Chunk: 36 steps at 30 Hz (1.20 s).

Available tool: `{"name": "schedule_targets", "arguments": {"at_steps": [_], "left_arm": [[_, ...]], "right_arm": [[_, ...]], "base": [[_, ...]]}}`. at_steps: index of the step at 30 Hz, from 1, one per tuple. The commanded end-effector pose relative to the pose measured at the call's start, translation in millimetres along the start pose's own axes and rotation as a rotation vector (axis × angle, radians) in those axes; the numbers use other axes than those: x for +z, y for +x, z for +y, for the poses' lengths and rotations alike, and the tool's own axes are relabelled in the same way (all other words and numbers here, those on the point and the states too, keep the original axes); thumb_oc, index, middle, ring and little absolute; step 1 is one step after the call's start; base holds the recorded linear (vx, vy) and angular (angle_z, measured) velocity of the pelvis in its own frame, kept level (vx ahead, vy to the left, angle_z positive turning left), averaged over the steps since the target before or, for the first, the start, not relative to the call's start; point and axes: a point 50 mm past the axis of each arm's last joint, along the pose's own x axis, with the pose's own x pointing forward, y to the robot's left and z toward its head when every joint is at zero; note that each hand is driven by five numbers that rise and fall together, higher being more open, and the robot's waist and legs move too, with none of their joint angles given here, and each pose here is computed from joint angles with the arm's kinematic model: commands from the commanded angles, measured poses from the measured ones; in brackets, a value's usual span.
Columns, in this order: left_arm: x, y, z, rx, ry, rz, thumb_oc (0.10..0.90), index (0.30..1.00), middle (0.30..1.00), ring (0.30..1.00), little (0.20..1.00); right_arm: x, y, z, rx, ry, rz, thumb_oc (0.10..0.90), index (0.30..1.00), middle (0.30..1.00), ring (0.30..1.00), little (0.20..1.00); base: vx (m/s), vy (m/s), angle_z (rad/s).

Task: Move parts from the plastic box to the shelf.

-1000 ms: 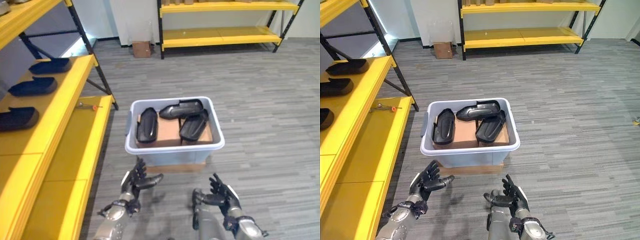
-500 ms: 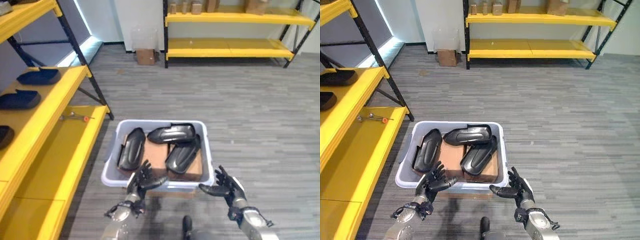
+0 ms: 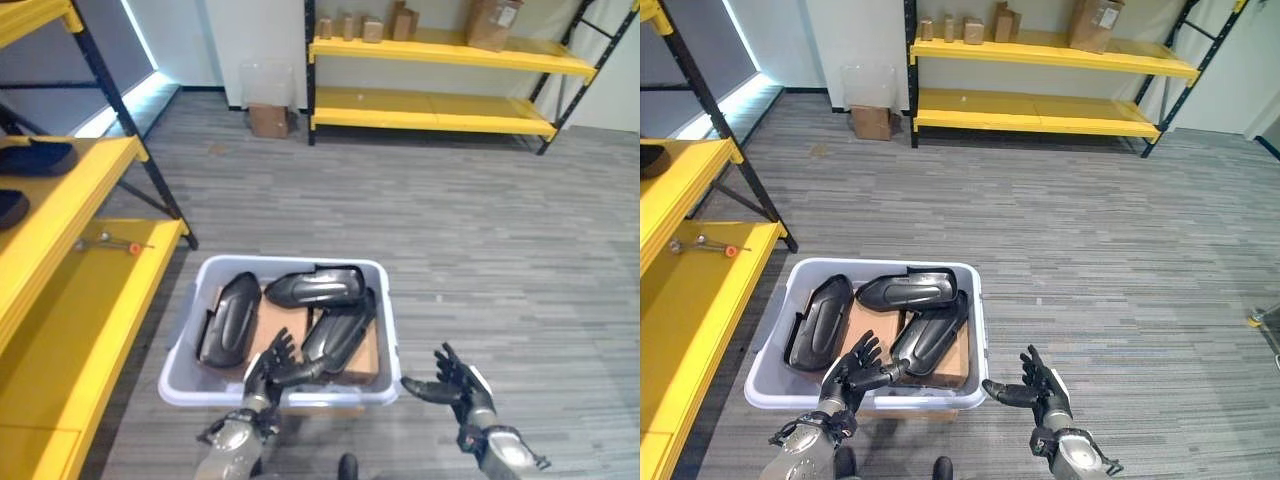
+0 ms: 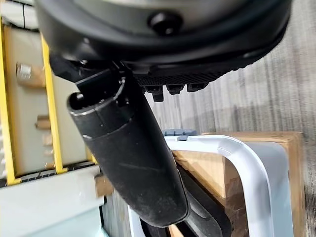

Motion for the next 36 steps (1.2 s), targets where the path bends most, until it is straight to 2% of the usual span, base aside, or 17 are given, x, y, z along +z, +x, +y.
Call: {"name": "schedule_targets", "arguments": {"at_steps": [1, 18, 28, 36], "left_arm": [[36, 2, -7, -0.083, 0.04, -0.175, 0.9, 1.0, 1.0, 1.0, 1.0], [44, 0, 0, -0.073, 0.074, -0.2, 0.9, 1.0, 1.0, 1.0, 1.0], [49, -1, -1, -0.091, 0.087, -0.221, 0.9, 1.0, 1.0, 1.0, 1.0], [60, 0, -11, -0.15, 0.104, -0.259, 0.9, 1.0, 1.0, 1.0, 1.0]], "right_arm": [[35, 4, 6, 0.047, 0.033, -0.184, 0.9, 1.0, 1.0, 1.0, 1.0], [35, 7, 16, 0.073, 0.024, -0.186, 0.9, 1.0, 1.0, 1.0, 1.0], [64, 9, 13, 0.08, -0.054, -0.297, 0.9, 1.0, 1.0, 1.0, 1.0], [106, 18, 12, 0.07, -0.141, -0.436, 0.9, 1.0, 1.0, 1.0, 1.0]], "base": [[0.08, 0.178, 0.15], [0.04, 0.093, -0.03], [0.04, 0.005, 0.03], [-0.05, -0.02, 0.15]]}}
